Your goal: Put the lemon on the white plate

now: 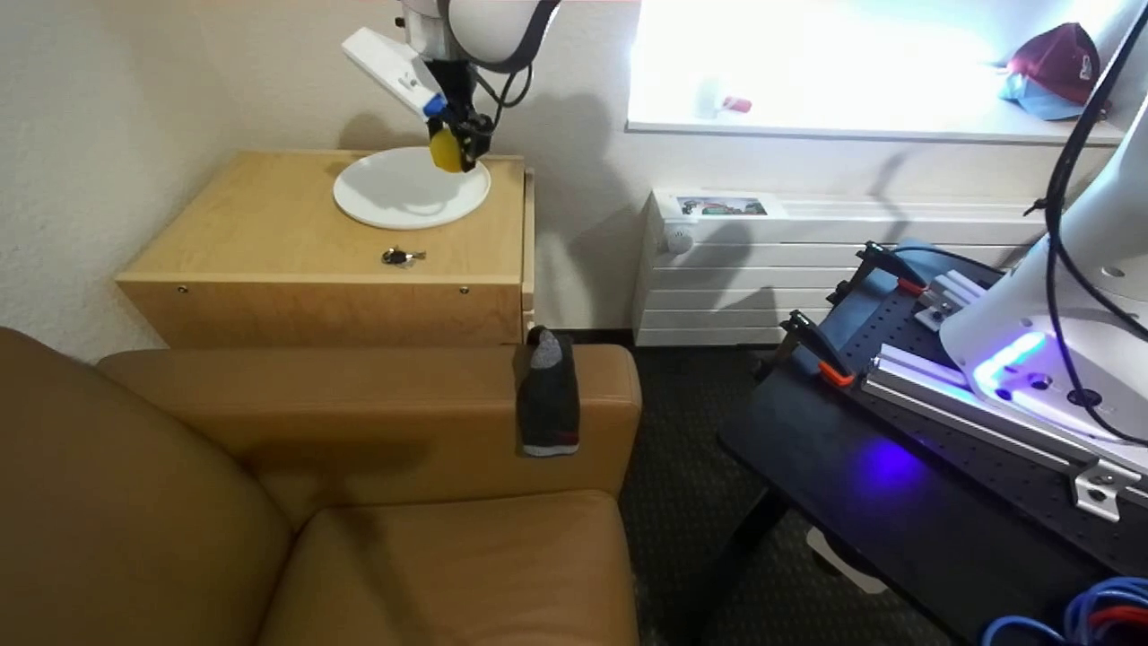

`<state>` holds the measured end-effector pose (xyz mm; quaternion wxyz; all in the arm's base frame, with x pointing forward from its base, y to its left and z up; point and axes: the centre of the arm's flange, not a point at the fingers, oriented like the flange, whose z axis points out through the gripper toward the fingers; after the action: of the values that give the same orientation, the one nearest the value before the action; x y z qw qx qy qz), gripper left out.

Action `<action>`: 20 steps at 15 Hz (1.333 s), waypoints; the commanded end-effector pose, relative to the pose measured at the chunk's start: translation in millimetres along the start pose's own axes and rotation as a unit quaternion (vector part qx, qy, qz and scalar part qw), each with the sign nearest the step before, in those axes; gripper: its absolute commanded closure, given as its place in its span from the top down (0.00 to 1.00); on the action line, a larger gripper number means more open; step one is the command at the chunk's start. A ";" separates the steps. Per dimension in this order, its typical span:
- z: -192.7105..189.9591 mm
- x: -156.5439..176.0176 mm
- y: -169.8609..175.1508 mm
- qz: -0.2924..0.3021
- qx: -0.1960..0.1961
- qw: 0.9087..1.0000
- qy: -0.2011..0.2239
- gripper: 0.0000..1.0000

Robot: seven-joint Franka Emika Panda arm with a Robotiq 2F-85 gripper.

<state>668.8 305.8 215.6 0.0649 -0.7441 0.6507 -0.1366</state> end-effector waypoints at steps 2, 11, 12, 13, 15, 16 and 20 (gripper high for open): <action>43.7 23.1 -68.9 0.122 0.026 0.992 -0.016 0.45; 67.9 27.7 -45.8 0.158 0.025 0.987 -0.013 0.45; 75.4 27.2 -48.9 0.182 0.023 0.983 -0.018 0.45; 84.0 28.4 -53.1 0.209 0.029 0.977 -0.018 0.45; 97.5 35.8 -61.0 0.260 0.041 0.965 -0.012 0.45; 102.8 42.1 -62.9 0.283 0.048 0.958 -0.009 0.45; 115.9 71.0 -78.5 0.368 0.065 0.928 0.002 0.45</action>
<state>754.7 245.7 138.4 0.1357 -0.4958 0.8461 -0.1410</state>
